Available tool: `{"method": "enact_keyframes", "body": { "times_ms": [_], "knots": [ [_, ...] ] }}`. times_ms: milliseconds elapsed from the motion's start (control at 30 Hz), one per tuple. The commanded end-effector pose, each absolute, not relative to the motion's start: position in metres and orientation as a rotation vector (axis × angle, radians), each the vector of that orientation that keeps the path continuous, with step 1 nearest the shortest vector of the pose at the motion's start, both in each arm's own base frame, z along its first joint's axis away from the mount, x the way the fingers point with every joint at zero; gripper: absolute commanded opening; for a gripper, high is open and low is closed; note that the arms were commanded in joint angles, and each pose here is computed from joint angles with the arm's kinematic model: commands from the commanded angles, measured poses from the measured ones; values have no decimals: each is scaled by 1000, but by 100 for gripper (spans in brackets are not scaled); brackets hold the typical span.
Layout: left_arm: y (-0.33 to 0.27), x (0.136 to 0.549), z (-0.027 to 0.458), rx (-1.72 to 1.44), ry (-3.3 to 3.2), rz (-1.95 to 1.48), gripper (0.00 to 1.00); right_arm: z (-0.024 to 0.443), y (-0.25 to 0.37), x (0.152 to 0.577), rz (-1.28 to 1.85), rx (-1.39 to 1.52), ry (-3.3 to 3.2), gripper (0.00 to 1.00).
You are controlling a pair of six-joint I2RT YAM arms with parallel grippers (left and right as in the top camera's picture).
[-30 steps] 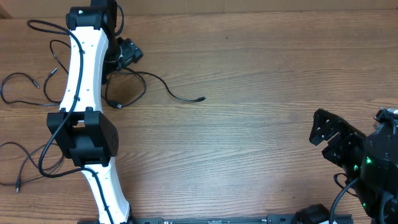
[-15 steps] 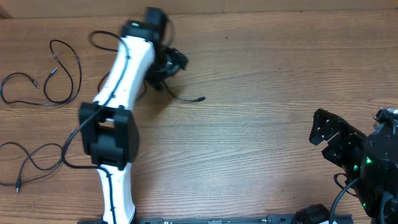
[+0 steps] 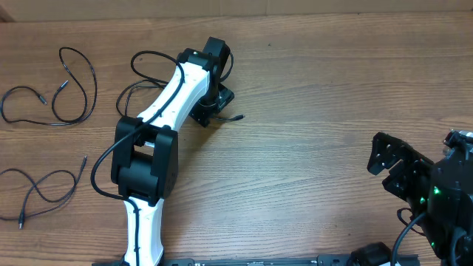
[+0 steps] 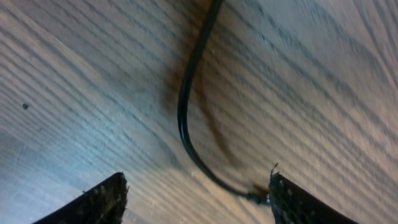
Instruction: Untangle cables
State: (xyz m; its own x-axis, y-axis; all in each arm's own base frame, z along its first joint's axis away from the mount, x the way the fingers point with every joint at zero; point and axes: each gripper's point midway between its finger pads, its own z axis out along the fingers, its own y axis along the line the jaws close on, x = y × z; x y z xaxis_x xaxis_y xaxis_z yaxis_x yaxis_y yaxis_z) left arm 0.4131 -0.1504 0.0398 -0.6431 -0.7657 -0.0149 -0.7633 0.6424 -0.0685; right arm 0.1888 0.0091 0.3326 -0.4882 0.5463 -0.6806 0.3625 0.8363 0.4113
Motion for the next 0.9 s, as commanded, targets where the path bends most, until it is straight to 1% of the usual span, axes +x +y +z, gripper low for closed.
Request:
{"method": "enact_keyframes", "body": {
  "times_ms": [0,67,133,200,233,267,300,333,400,467,500,533,600,700,867],
  "knots": [
    [-143,416,33,-1328,2749,-42,64,342,8,187,284,668,2107,100],
    [-143,415,28,-1324,2749,-43,62,342,8,187,284,668,2107,100],
    [-144,411,21,-1321,2758,-34,55,342,8,187,285,667,2107,100],
    [-143,405,14,-1323,2769,-16,39,342,8,187,285,667,2107,100],
    [-141,403,12,-1325,2772,-7,35,342,8,187,285,667,2107,100],
    [-139,401,10,-1325,2773,11,34,342,8,187,285,667,2107,100],
    [-136,398,8,-1321,2776,36,16,342,8,187,285,667,2107,100],
    [-135,399,8,-1305,2783,37,4,342,8,187,285,667,2107,100],
    [-134,401,9,-1271,2787,41,4,342,8,187,285,667,2107,100],
    [-129,411,17,-1154,2796,50,4,342,8,187,285,667,2107,100],
    [-127,416,23,-1077,2810,46,4,342,8,187,285,667,2107,100],
    [-123,430,41,-859,2848,32,4,342,8,187,285,667,2107,100],
    [-115,440,61,-690,2871,47,4,342,8,187,285,667,2107,100],
    [-92,444,89,-623,2876,125,4,342,8,187,285,668,2107,100],
    [-47,437,134,-556,2889,315,4,342,8,187,285,668,2107,100]
  ]
}}
